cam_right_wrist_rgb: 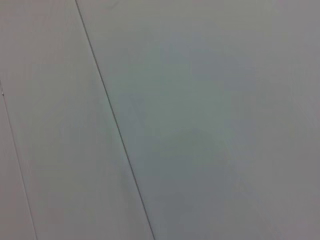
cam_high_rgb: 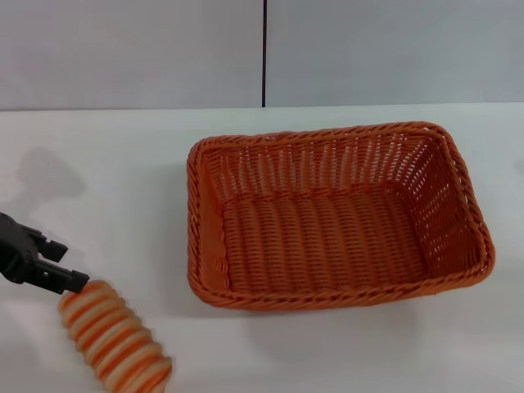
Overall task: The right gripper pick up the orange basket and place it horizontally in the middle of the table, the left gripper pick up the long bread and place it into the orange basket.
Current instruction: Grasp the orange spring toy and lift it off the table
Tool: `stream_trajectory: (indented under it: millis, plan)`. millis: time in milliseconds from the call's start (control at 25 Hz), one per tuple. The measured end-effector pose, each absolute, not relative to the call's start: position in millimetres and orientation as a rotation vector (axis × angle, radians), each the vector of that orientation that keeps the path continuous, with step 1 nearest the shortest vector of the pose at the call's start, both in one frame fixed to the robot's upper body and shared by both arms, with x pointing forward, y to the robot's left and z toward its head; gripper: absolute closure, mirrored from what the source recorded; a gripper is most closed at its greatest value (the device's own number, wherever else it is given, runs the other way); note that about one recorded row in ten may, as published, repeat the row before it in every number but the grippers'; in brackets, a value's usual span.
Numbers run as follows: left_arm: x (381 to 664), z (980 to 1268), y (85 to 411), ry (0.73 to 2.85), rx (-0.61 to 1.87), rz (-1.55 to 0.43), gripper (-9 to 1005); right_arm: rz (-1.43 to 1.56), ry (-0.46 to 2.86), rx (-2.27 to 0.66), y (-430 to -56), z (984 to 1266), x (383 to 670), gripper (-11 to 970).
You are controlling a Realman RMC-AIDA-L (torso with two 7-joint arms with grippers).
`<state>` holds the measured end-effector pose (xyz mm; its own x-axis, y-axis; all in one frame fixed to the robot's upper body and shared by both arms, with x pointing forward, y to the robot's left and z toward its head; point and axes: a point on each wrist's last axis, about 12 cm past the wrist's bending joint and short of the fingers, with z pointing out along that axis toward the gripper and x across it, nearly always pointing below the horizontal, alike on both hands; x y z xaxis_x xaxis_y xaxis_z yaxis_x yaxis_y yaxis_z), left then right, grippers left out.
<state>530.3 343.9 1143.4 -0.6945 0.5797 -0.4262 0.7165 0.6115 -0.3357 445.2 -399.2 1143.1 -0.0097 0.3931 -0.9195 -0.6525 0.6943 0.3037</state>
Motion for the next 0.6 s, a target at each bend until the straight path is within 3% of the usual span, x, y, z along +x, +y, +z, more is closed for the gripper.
stream_trajectory:
  millis: [280, 600]
  plan:
    - [528.2, 1123.3, 333.4, 2.564, 1.105, -0.675, 280, 0.857, 1.336, -0.243, -398.2, 1139.8, 440.6, 429]
    - [528.9, 1119.7, 330.4, 2.591, 1.145, -0.672, 283, 0.855, 1.335, -0.224, -401.2, 1137.5, 435.1, 429]
